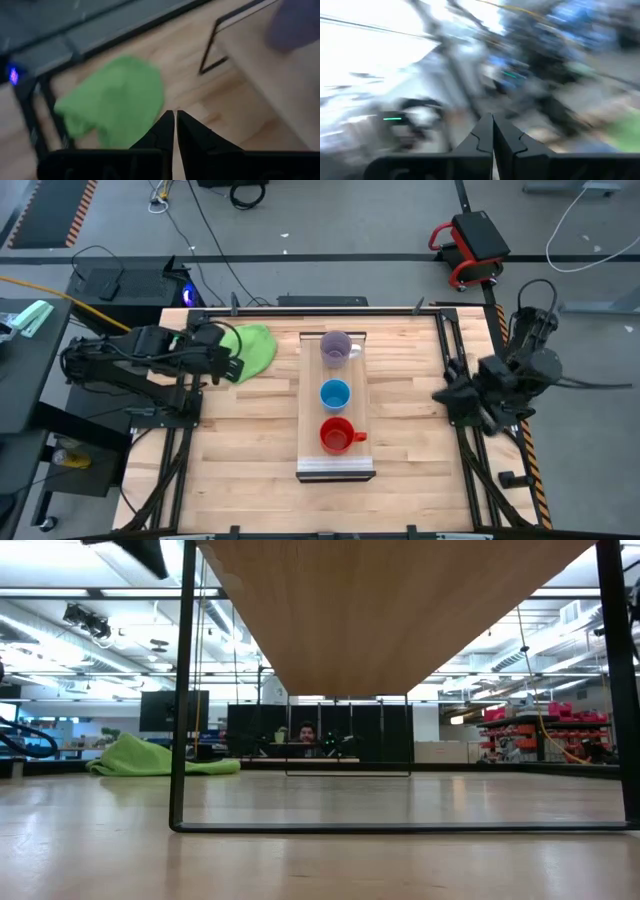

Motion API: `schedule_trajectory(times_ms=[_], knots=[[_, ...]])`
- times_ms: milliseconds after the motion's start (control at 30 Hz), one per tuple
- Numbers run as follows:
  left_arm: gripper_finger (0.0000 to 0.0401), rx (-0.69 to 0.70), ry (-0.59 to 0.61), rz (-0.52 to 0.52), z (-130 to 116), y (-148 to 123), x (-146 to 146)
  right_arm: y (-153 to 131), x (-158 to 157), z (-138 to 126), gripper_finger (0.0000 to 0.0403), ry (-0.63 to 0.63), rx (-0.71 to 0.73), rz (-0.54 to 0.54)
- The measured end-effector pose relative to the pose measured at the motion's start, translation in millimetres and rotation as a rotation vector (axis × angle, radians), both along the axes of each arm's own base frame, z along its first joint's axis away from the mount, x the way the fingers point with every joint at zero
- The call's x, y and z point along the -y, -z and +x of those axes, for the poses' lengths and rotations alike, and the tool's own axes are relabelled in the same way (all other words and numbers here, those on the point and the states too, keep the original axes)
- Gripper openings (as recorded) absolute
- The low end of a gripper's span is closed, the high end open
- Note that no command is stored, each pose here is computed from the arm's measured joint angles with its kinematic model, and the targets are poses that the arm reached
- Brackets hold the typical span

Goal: Stack small to large cups/mugs on shelf
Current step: Return to Home Position

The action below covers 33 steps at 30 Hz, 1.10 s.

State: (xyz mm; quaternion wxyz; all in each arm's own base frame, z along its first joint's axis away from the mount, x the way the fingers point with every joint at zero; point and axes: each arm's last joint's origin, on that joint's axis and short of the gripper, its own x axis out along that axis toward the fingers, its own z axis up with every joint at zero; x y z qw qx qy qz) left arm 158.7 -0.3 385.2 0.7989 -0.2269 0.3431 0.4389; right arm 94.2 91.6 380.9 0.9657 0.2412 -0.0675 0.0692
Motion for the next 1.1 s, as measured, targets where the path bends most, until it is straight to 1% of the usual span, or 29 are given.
schedule_trajectory(times_ms=[100,167,200,267,300,367,467,567,633,667,733,800,833,967,1033,1100], knots=[[0.0025,0.053,0.082,0.084,8.3,-5.8,2.5,-5.7,-4.7,-1.0,0.0007,-0.184,0.248,-0.05],[0.0027,0.088,0.158,0.135,13.6,-11.2,4.5,-8.1,-3.8,-3.4,0.0007,-0.258,0.376,-0.08],[0.0028,0.109,0.196,0.161,16.9,-14.2,5.8,-9.5,-2.2,-5.0,0.0007,-0.275,0.406,-0.093],[0.0032,0.163,0.275,0.214,24.5,-21.3,9.5,-10.9,1.1,-7.6,0.0007,-0.278,0.416,-0.084],[0.0033,0.185,0.316,0.243,27.8,-24.7,11.9,-11.4,2.7,-8.5,0.0008,-0.273,0.411,-0.061],[0.0036,0.23,0.4,0.303,33.3,-32.2,18.0,-11.9,5.3,-9.5,0.001,-0.268,0.389,0.008],[0.0039,0.288,0.506,0.384,38.3,-42.0,28.3,-11.8,5.7,-9.6,0.0013,-0.295,0.362,0.098],[0.0039,0.314,0.566,0.409,37.2,-46.0,36.9,-10.8,4.1,-8.3,0.0012,-0.321,0.338,0.157],[0.0036,0.352,0.581,0.385,35.6,-47.7,42.0,-9.6,1.7,-6.4,0.0012,-0.35,0.309,0.227],[0.0035,0.388,0.57,0.364,35.8,-49.3,44.0,-9.7,1.4,-6.1,0.0012,-0.352,0.307,0.235],[0.0031,0.394,0.59,0.375,35.9,-50.6,46.0,-14.4,2.9,-6.5,0.0012,-0.335,0.324,0.209],[0.0028,0.393,0.626,0.406,33.6,-53.5,45.8,-25.2,8.2,-10.4,0.0014,-0.323,0.365,0.162],[0.0027,0.405,0.634,0.411,30.7,-55.9,44.7,-33.2,12.9,-15.0,0.0014,-0.338,0.393,0.131],[0.0025,0.523,0.642,0.369,3.1,-70.2,35.7,-64.9,36.1,-40.2,0.0015,-0.442,0.487,-0.008],[0.0028,0.577,0.663,0.349,-10.5,-76.0,32.2,-74.2,47.1,-50.5,0.0015,-0.446,0.501,-0.086],[0.0031,0.61,0.683,0.341,-19.8,-79.1,30.9,-77.5,56.3,-58.2,0.0016,-0.426,0.508,-0.154]])
